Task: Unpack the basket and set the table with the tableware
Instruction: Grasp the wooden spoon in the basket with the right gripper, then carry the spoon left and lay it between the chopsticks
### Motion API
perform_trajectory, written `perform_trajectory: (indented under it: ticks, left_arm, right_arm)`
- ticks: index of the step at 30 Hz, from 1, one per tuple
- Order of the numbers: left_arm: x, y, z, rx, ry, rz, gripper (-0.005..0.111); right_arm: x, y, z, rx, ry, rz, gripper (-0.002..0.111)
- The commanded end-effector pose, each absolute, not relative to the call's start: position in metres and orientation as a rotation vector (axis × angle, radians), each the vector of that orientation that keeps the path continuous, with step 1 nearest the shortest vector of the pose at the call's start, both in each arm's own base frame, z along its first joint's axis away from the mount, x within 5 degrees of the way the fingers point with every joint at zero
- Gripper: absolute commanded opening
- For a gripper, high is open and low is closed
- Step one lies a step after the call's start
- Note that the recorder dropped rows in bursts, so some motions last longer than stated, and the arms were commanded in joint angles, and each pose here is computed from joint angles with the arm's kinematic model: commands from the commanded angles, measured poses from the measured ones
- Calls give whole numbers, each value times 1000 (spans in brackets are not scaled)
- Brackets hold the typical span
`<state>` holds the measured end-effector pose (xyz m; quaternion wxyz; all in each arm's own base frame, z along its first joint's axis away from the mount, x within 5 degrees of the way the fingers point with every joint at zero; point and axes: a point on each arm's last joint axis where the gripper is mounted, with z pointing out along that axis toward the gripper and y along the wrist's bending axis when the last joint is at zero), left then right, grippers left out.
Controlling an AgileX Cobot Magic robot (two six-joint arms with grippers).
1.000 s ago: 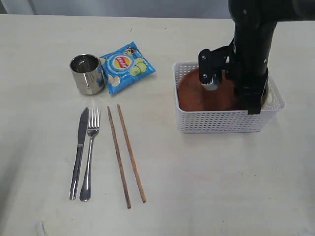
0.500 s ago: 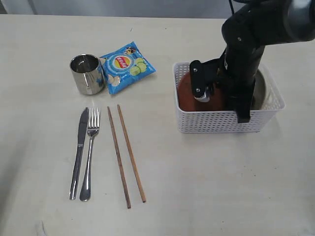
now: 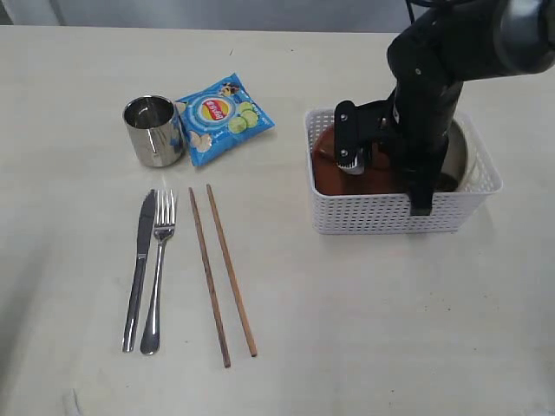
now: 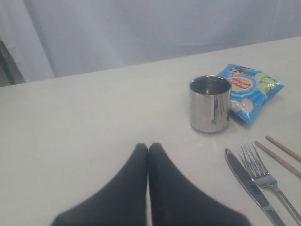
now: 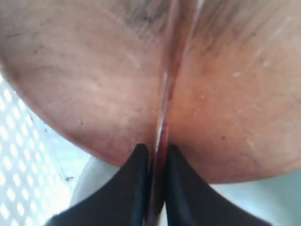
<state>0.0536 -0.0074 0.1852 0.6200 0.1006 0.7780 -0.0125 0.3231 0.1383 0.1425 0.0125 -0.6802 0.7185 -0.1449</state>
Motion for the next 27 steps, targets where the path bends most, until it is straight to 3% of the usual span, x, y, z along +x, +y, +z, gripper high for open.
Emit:
perform_trajectory:
  ticks: [1,13,18,22,27]
  left_arm:
    - [53,-8,184,231,1788,-43,0]
    - [53,-8,184,231,1788,-43,0]
    - [53,-8,184,231,1788,-43,0]
    - [53,-8,184,231,1788,-43,0]
    - [53,-8,184,231,1788,-43,0]
  right_arm:
    - [328,140,148,-2062,2183,-479,0]
    - [323,138,204,-1875,2085,-512,0]
    - [317,139,236,-1618,2098,-443,0]
    - [303,145,259,-1411,2153,-218,0]
    - [282,162,278,-1104,2284,269,0]
